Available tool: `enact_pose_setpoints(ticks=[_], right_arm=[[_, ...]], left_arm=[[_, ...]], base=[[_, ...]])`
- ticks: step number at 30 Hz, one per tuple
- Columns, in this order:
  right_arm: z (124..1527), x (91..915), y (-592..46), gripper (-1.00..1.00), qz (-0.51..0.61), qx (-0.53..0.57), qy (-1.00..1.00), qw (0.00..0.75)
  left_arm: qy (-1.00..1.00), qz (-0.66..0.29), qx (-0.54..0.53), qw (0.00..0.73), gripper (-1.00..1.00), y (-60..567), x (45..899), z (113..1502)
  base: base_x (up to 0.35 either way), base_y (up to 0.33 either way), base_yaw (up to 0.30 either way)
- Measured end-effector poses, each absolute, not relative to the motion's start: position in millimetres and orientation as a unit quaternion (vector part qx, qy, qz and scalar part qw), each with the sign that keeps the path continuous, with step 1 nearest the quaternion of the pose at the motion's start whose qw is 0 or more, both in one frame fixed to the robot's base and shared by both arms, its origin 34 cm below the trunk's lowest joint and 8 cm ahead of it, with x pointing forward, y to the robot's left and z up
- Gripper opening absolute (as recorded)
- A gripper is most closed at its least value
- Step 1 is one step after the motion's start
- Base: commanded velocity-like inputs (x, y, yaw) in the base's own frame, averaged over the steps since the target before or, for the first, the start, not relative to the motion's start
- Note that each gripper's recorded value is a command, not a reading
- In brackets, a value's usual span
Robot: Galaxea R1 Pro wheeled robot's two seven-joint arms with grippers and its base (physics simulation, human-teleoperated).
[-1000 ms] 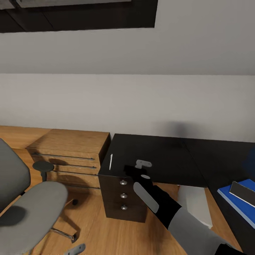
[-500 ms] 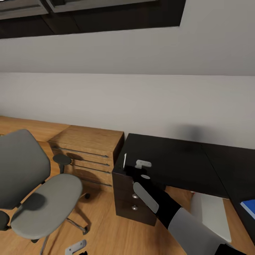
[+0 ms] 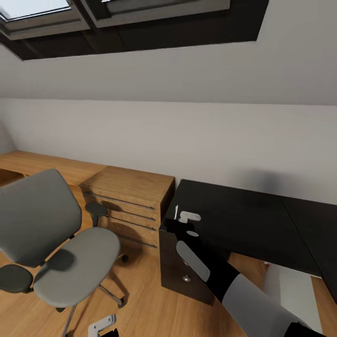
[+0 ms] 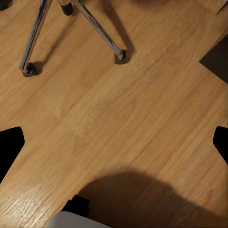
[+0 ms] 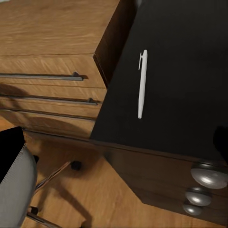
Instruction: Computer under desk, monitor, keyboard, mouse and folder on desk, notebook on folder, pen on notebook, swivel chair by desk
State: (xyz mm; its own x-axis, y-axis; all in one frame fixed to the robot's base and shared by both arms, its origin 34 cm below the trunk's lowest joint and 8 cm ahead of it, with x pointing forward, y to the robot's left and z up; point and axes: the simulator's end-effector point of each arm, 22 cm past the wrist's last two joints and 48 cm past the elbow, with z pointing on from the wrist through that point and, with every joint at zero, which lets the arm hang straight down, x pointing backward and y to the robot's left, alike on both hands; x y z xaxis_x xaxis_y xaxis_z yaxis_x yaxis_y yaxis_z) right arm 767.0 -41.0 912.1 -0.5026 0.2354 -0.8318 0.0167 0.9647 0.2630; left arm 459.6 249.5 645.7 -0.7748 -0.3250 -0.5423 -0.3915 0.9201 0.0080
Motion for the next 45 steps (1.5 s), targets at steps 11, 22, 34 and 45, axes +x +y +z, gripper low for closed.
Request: enact_pose_setpoints(ticks=[11,22,34,45], right_arm=[[913,758,-27,1.0,0.106,0.04,0.861,0.496],[831,755,-75,1.0,-0.014,-0.004,0.864,0.503],[818,760,-79,1.0,-0.017,-0.04,0.858,0.512],[817,760,-79,1.0,-0.017,-0.04,0.86,0.509]], left_arm=[[0.907,0.016,-0.178,0.381,1.0,242,520,729],[0.875,0.044,-0.237,0.419,1.0,285,558,816],[0.882,0.029,-0.227,0.412,1.0,263,557,815],[0.883,0.031,-0.223,0.412,1.0,261,555,815]], base=[[0.0,0.0,0.067],[0.0,0.0,0.002],[0.0,0.0,0.0],[0.235,0.0,0.0]])
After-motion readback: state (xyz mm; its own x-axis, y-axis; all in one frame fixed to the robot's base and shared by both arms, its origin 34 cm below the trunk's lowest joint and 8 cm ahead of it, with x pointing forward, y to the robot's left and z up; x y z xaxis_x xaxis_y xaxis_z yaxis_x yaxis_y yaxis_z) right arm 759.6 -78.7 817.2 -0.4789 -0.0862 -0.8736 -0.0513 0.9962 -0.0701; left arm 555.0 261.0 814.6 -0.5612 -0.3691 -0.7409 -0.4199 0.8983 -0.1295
